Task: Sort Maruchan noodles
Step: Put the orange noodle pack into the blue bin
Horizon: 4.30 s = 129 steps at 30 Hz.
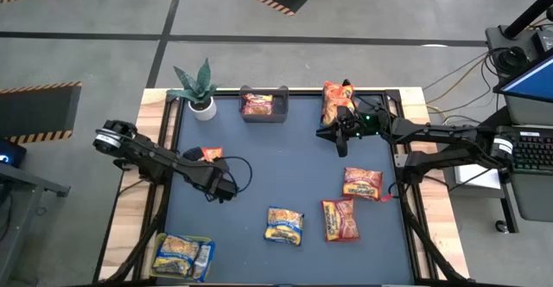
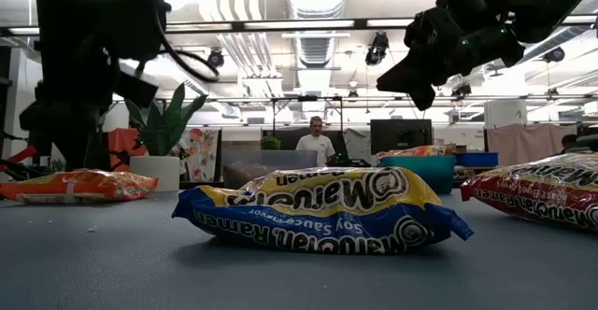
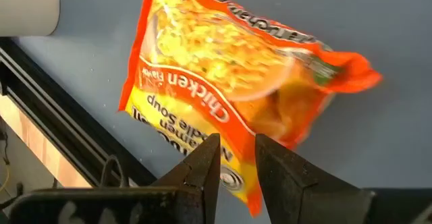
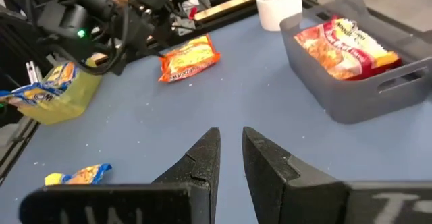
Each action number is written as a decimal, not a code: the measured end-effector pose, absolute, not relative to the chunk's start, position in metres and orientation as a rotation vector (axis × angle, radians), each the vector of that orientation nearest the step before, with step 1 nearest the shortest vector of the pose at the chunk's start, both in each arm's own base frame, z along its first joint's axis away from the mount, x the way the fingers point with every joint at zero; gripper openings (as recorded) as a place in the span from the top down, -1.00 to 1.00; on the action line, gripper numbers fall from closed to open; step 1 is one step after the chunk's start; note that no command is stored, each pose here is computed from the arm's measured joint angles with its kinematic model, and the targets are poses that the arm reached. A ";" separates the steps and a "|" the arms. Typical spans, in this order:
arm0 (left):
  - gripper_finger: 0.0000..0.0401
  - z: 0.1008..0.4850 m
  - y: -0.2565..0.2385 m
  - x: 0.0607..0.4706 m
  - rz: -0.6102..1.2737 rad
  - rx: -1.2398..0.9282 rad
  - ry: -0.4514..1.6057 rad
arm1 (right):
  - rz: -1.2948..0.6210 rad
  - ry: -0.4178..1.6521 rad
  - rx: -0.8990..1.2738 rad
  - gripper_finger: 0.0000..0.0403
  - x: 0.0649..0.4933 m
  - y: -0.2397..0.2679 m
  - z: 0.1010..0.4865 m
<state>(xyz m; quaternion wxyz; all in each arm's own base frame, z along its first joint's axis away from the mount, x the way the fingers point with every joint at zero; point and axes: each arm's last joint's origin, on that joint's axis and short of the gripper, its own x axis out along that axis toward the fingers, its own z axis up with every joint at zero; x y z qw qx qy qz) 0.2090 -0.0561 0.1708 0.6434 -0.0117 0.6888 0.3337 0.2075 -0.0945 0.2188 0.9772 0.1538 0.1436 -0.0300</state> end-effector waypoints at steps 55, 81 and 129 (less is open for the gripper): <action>0.62 0.200 -0.033 0.282 0.214 0.221 1.030 | -0.111 0.314 0.419 0.74 0.215 -0.079 0.216; 0.62 0.143 -0.014 0.222 0.062 0.182 0.824 | -0.045 0.352 0.673 0.74 0.324 -0.059 0.206; 0.62 0.109 -0.014 0.210 0.098 0.055 0.824 | -0.066 0.679 0.758 -0.38 0.435 -0.065 0.146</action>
